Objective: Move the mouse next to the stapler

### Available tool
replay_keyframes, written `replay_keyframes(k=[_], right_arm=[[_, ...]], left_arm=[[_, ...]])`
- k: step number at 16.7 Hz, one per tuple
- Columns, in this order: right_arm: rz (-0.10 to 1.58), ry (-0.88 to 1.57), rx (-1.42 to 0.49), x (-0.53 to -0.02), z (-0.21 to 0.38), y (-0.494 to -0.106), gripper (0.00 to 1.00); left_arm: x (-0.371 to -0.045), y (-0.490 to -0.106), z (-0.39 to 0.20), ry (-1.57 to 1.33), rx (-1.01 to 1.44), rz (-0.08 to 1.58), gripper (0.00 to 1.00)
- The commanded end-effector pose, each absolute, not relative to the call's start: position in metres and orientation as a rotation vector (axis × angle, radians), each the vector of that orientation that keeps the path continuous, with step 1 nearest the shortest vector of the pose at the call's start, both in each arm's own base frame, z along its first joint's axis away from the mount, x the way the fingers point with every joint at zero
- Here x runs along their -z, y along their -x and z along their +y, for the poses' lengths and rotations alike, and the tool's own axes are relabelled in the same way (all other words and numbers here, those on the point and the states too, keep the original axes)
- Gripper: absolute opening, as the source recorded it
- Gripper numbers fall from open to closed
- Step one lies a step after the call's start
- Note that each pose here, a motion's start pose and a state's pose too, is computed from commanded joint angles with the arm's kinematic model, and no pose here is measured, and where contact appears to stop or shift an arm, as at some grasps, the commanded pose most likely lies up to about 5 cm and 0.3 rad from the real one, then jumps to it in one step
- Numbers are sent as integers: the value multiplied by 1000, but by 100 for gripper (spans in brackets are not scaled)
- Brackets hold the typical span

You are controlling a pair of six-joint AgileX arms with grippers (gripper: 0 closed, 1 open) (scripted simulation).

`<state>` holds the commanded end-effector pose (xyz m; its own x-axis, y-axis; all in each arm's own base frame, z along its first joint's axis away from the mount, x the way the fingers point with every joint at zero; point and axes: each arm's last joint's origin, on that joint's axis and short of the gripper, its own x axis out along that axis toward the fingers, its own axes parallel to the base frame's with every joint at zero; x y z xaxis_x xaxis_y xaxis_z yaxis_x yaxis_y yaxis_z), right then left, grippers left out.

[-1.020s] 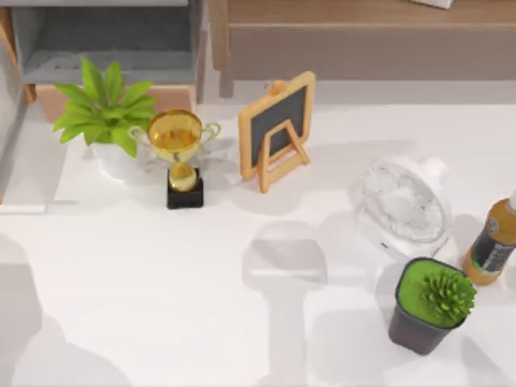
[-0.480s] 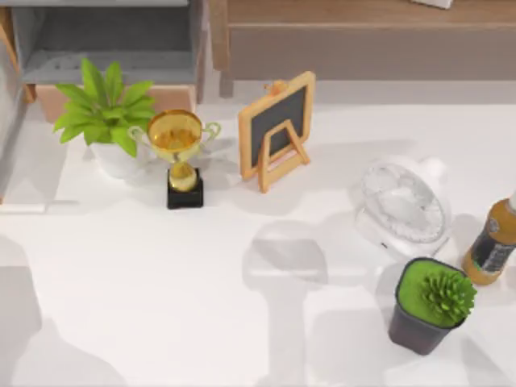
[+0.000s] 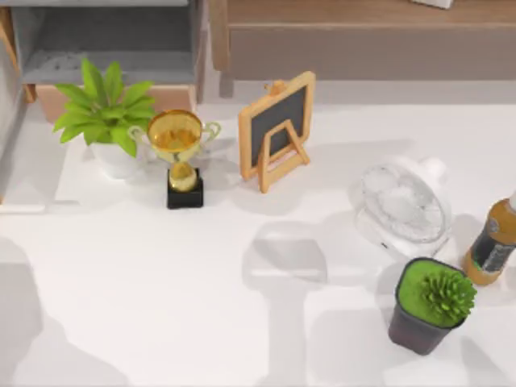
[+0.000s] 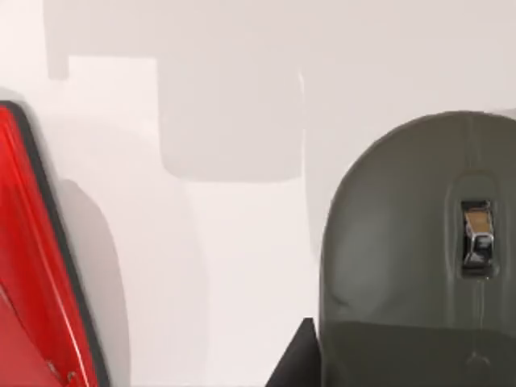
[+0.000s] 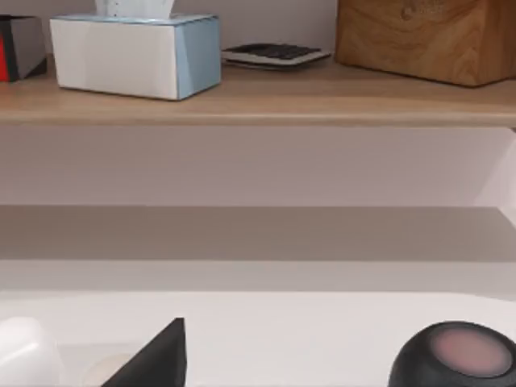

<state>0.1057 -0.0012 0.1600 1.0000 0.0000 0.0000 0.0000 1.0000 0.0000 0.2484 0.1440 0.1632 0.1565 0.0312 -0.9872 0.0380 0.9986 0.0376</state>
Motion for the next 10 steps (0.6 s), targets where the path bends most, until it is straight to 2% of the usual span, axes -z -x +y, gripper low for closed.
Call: replay_keyframes(k=[10], right_arm=[[0, 0, 0, -160, -1, -106, 100]], left_arm=[[-163, -252, 147, -69, -11, 1384, 0]])
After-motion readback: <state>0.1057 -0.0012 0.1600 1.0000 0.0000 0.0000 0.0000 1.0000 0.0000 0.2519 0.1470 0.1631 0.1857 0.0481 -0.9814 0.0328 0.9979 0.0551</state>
